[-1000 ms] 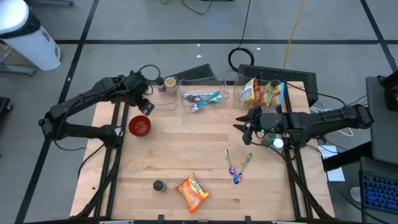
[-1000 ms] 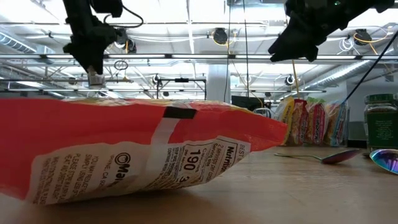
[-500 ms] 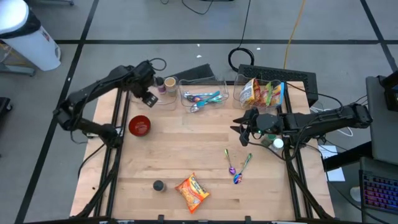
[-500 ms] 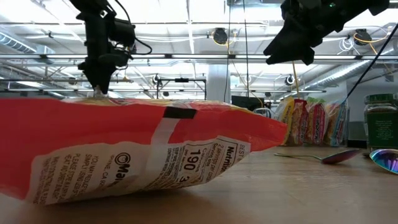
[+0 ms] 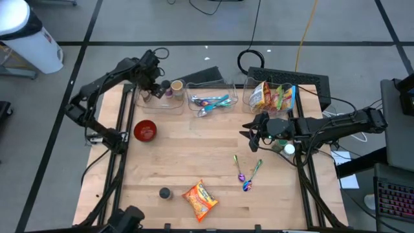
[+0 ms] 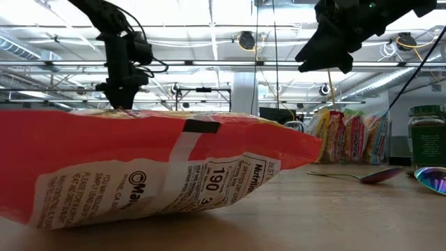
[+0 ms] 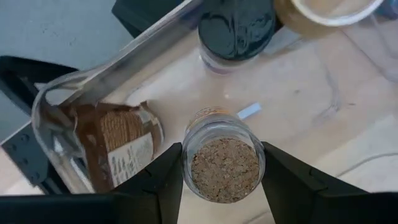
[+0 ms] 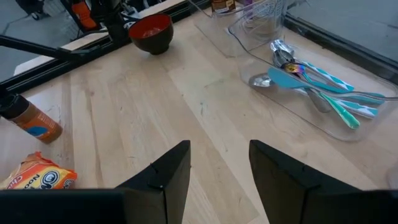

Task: Pick & Place Food Item
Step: Put the brown seasoning bottle into the left transparent bin, then put the orange seasoning bottle into the left transparent bin

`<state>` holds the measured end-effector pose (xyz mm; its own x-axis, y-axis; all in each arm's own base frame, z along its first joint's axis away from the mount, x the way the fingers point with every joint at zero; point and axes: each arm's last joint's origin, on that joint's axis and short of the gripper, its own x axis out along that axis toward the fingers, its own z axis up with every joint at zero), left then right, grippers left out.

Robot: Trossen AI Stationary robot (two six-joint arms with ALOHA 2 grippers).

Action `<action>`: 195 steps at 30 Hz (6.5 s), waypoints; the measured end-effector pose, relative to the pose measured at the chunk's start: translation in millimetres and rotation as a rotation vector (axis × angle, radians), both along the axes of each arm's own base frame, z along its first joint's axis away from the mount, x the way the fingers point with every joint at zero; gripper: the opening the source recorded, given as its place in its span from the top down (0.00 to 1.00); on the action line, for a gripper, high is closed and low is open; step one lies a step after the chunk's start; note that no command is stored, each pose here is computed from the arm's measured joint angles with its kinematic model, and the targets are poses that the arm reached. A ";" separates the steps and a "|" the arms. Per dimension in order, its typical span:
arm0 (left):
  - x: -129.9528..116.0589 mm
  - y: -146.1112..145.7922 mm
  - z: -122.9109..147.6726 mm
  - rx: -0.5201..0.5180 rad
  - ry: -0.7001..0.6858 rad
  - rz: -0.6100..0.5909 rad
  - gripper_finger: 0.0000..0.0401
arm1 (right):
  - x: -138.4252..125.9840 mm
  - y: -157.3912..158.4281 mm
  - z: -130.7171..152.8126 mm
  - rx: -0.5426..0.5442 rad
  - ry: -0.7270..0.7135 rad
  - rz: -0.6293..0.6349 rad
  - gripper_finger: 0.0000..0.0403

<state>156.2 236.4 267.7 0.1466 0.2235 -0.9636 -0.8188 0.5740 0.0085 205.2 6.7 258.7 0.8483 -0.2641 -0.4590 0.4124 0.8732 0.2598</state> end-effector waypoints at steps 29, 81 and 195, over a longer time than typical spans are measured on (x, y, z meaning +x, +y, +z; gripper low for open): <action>-4.9 47.2 -44.8 -0.002 0.040 0.009 0.54 | -0.1 -0.5 0.0 0.003 -0.002 -0.011 0.62; 0.7 63.3 -65.3 -0.034 0.026 0.062 0.44 | -0.4 -13.8 -0.7 0.027 -0.001 -0.084 0.62; 91.6 -420.3 82.0 -0.173 -0.220 -0.650 0.44 | 2.9 -2.1 2.0 0.231 -0.041 0.164 0.62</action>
<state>247.8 -183.9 349.6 0.3937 -0.1293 -0.9101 -0.2819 0.9254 -0.2534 208.0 4.6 260.7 0.8900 -0.0146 -0.4558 0.2561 0.8429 0.4731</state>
